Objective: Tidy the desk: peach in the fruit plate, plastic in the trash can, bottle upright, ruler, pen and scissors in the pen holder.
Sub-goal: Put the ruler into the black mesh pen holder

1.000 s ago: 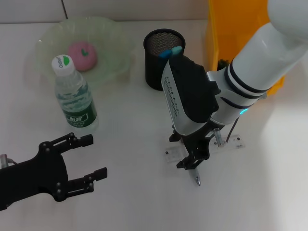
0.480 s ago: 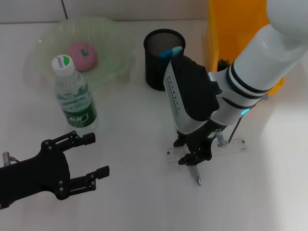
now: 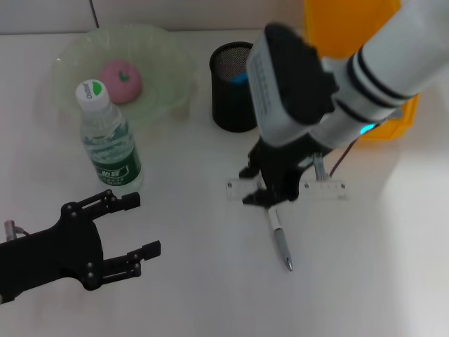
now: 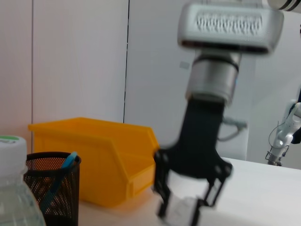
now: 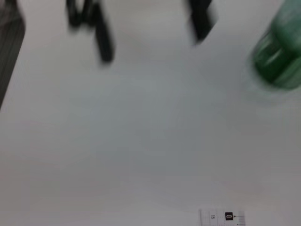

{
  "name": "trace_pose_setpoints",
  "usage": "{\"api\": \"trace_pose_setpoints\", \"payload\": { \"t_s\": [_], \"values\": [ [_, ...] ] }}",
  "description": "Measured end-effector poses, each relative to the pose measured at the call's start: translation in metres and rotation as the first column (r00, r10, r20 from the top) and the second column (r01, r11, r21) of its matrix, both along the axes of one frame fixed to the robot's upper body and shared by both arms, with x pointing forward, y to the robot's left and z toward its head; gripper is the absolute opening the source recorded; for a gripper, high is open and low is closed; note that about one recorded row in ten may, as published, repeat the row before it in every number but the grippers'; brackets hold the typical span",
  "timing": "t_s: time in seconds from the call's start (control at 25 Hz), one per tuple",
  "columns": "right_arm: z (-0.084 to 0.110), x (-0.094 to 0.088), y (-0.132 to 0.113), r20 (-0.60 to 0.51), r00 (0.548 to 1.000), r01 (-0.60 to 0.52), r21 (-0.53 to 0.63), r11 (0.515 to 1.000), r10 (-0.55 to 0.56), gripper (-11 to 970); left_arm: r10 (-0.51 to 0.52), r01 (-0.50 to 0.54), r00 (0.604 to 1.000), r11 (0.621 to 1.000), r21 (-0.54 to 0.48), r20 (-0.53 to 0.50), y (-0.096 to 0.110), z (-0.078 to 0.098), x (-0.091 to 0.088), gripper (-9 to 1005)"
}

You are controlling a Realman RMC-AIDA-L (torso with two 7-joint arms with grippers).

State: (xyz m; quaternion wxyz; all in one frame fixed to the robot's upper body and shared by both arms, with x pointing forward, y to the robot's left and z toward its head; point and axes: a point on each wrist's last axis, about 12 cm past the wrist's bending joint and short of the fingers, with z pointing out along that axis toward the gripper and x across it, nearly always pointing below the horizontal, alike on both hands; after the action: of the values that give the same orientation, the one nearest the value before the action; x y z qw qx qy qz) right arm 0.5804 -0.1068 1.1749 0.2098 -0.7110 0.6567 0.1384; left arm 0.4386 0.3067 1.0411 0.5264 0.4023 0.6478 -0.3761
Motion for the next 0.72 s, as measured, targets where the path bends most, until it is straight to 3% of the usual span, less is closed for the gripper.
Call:
{"api": "trace_pose_setpoints", "payload": {
  "t_s": [0.04, 0.16, 0.2, 0.24, 0.28, 0.36, 0.4, 0.44, 0.56, 0.6, 0.64, 0.72],
  "values": [
    [0.0, 0.0, 0.0, 0.0, 1.0, 0.0, 0.0, 1.0, 0.0, 387, 0.0, 0.0, 1.0, 1.0, 0.0, 0.001, 0.0, 0.0, 0.0, 802],
    [0.046, 0.007, -0.022, 0.069, 0.988, 0.115, 0.246, 0.962, -0.136, 389, -0.003, 0.003, 1.0, 1.0, -0.006, 0.005, -0.003, 0.0, 0.0, 802],
    [0.073, 0.009, -0.041, 0.096, 0.968, 0.167, 0.447, 0.879, -0.233, 389, -0.003, 0.003, 1.0, 1.0, -0.006, 0.005, -0.003, 0.0, 0.0, 802],
    [0.073, 0.009, -0.041, 0.096, 0.968, 0.167, 0.447, 0.879, -0.233, 390, -0.004, 0.004, 1.0, 1.0, -0.009, 0.008, -0.004, 0.0, 0.001, 802],
    [0.083, 0.011, -0.051, 0.111, 0.954, 0.183, 0.525, 0.831, -0.28, 391, -0.005, 0.005, 1.0, 1.0, -0.009, 0.009, -0.005, 0.0, 0.001, 802],
    [0.095, 0.015, -0.072, 0.128, 0.916, 0.191, 0.693, 0.695, -0.38, 392, -0.008, 0.008, 1.0, 1.0, -0.01, 0.012, -0.006, 0.0, 0.002, 802],
    [0.093, 0.018, -0.088, 0.114, 0.889, 0.166, 0.822, 0.545, -0.443, 392, -0.008, 0.008, 1.0, 1.0, -0.01, 0.012, -0.006, 0.0, 0.002, 802],
    [0.093, 0.018, -0.088, 0.114, 0.889, 0.166, 0.822, 0.545, -0.443, 393, -0.011, 0.011, 1.0, 1.0, -0.013, 0.014, -0.007, 0.001, 0.003, 803],
    [0.078, 0.025, -0.106, 0.061, 0.871, 0.097, 0.951, 0.293, -0.487, 395, -0.012, 0.012, 1.0, 1.0, -0.016, 0.017, -0.008, 0.002, 0.004, 803],
    [0.057, 0.03, -0.114, -0.021, 0.868, 0.093, 0.988, 0.121, -0.497, 396, -0.014, 0.014, 1.0, 1.0, -0.018, 0.017, -0.008, 0.002, 0.005, 803],
    [0.057, 0.03, -0.114, -0.021, 0.868, 0.093, 0.988, 0.121, -0.497, 396, -0.015, 0.015, 1.0, 1.0, -0.018, 0.017, -0.008, 0.002, 0.005, 803],
    [0.036, 0.035, -0.118, -0.112, 0.862, 0.111, 0.993, -0.031, -0.494, 398, -0.019, 0.019, 1.0, 1.0, -0.02, 0.018, -0.009, 0.003, 0.005, 803]
  ]
}}
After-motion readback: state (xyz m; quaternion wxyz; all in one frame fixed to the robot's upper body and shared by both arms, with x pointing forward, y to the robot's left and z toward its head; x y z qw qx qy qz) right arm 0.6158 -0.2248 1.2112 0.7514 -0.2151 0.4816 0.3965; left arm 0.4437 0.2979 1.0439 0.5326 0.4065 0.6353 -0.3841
